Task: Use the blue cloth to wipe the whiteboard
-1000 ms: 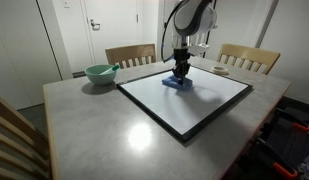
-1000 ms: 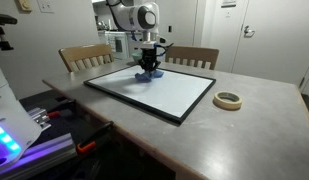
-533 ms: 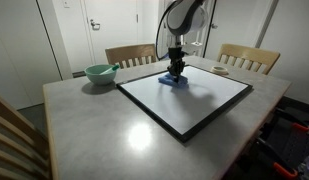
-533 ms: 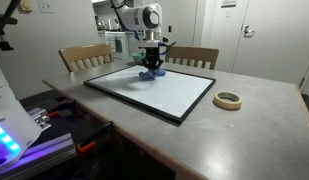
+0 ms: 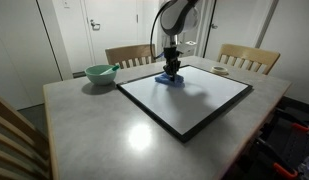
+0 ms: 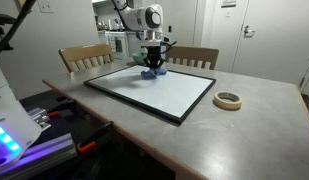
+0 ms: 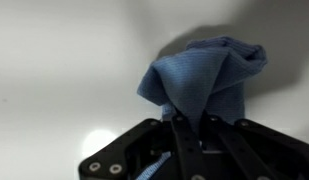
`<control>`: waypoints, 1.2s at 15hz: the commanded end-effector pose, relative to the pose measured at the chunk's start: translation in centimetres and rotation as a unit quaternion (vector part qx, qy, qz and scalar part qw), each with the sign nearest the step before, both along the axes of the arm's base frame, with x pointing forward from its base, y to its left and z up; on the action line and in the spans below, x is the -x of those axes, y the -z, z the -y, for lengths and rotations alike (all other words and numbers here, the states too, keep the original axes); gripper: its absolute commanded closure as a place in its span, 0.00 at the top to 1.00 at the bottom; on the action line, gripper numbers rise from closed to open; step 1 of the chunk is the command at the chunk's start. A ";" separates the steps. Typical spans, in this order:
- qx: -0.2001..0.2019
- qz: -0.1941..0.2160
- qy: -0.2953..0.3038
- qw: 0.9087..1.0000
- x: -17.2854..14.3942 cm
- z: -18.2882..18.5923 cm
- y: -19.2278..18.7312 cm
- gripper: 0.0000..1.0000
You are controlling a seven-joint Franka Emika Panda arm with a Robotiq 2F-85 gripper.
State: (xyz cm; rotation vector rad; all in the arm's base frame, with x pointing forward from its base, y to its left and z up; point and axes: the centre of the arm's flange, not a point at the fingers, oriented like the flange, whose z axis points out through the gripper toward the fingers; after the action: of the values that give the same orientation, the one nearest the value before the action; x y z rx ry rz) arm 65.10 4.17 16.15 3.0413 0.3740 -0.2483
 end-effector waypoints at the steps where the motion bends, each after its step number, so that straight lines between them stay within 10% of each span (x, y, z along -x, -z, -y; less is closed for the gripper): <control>1: 0.012 -0.011 -0.010 1.000 -1.3 0.8 0.6 0.03; 18: 0.035 -0.021 -0.017 0.999 0.1 8.1 1.0 0.03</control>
State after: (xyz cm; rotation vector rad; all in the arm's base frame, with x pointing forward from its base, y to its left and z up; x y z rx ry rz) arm 65.35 -3.89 16.02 2.9319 0.3639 -0.3021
